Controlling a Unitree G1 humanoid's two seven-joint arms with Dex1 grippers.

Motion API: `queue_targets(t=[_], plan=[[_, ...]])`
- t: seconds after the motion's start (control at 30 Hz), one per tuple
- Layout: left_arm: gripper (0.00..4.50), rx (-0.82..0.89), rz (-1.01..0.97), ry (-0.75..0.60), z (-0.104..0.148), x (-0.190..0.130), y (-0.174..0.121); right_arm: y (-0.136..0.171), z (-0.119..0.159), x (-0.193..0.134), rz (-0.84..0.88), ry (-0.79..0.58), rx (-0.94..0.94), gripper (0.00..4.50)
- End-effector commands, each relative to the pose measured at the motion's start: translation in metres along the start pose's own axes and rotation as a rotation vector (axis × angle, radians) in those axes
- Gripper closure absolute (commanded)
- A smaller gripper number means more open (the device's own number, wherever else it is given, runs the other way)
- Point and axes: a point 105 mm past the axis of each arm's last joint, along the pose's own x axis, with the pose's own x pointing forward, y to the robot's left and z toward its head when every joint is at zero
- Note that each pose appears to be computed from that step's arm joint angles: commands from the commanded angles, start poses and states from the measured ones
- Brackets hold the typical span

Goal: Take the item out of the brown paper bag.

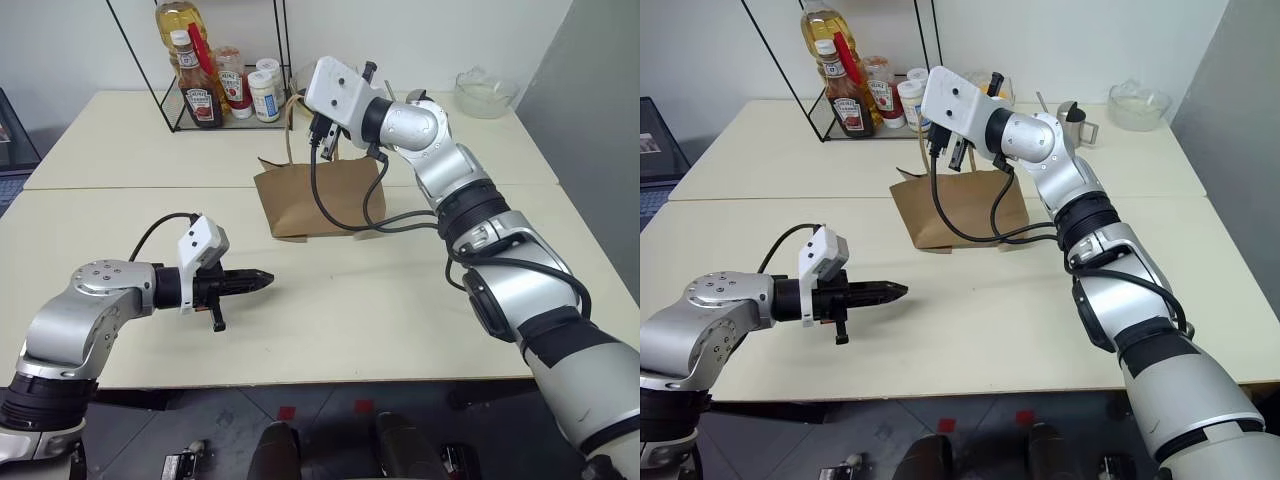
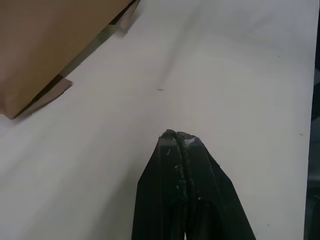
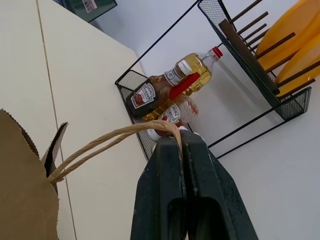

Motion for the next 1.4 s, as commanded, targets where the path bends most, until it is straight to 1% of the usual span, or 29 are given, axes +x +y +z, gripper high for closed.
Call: queue_targets(t=[0.03,0.43,0.47,0.5,0.53,0.73,0.8,0.83,0.87,1.0,1.1,1.17,1.27,1.33,1.4], plan=[[4.5,0.026,-0.008,-0.005,0.003,-0.001,-0.001,-0.022,0.031,0.002,-0.051,-0.079,-0.07,4.47],[4.5,0.039,-0.018,-0.005,0.005,0.001,-0.002,-0.011,0.005,-0.002,0.013,0.031,-0.051,4.47],[4.5,0.04,-0.018,-0.005,0.005,0.001,-0.002,-0.011,0.003,-0.002,0.014,0.04,-0.049,4.06],[4.5,0.041,-0.018,-0.004,0.005,0.001,-0.002,-0.011,0.001,-0.003,0.014,0.052,-0.047,3.87],[4.5,0.042,-0.019,-0.003,0.004,0.0,-0.001,-0.012,-0.001,-0.004,0.016,0.063,-0.045,3.54],[4.5,0.05,-0.023,-0.005,0.002,0.0,0.001,-0.012,-0.009,-0.011,0.048,0.099,-0.027,1.39],[4.5,0.053,-0.023,-0.007,0.002,0.0,0.002,-0.014,-0.009,-0.017,0.067,0.1,-0.005,0.72],[4.5,0.054,-0.024,-0.008,0.003,0.0,0.002,-0.014,-0.009,-0.021,0.081,0.1,0.005,0.29],[4.5,0.056,-0.024,-0.009,0.003,0.0,0.003,-0.014,-0.008,-0.025,0.1,0.099,0.018,0.02],[4.5,0.062,-0.013,-0.034,0.011,-0.001,0.007,-0.012,0.002,-0.047,0.148,0.075,0.092,0.02],[4.5,0.059,-0.002,-0.071,0.023,-0.002,0.01,-0.009,0.013,-0.068,0.161,0.043,0.199,0.02],[4.5,0.057,0.009,-0.109,0.034,-0.004,0.013,-0.004,0.02,-0.091,0.164,0.015,0.302,0.02],[4.5,0.057,0.029,-0.146,0.047,-0.01,0.018,0.014,0.026,-0.124,0.18,-0.007,0.445,0.02],[4.5,0.058,0.041,-0.157,0.051,-0.014,0.019,0.023,0.031,-0.143,0.151,-0.023,0.556,0.02],[4.5,0.06,0.051,-0.161,0.054,-0.018,0.021,0.036,0.029,-0.161,0.098,-0.002,0.65,0.02]])
